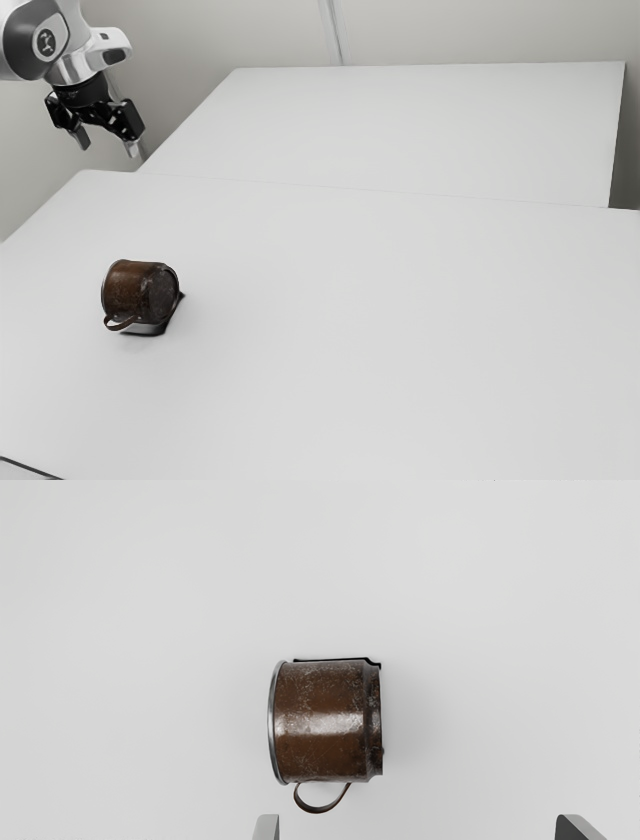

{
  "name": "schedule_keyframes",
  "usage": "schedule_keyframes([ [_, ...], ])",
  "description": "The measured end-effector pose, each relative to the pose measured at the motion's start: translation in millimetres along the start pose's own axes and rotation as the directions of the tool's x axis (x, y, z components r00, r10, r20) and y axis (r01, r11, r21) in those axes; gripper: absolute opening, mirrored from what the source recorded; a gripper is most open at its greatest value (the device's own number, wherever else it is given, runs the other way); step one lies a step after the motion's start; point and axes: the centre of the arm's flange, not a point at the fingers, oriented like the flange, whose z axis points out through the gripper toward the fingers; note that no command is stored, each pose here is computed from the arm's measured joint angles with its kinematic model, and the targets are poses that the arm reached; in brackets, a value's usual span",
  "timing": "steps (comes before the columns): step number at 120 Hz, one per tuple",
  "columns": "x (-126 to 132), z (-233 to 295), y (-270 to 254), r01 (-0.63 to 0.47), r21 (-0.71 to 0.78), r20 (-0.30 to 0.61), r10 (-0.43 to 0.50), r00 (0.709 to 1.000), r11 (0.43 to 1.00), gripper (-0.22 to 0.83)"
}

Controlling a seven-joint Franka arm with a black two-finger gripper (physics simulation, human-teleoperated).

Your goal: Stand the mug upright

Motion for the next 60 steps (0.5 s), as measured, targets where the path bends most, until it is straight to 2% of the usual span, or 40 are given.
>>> schedule_keyframes([
  [35,-3.9,6.1,-10.5,0.070,0.000,0.013,-0.070,0.997,0.998,0.62],
  [47,-11.3,16.3,-42.4,0.157,-0.043,0.034,-0.155,0.987,0.987,0.62],
  [60,-24.0,44.7,-81.2,0.276,-0.120,0.099,-0.265,0.959,0.954,0.62],
])
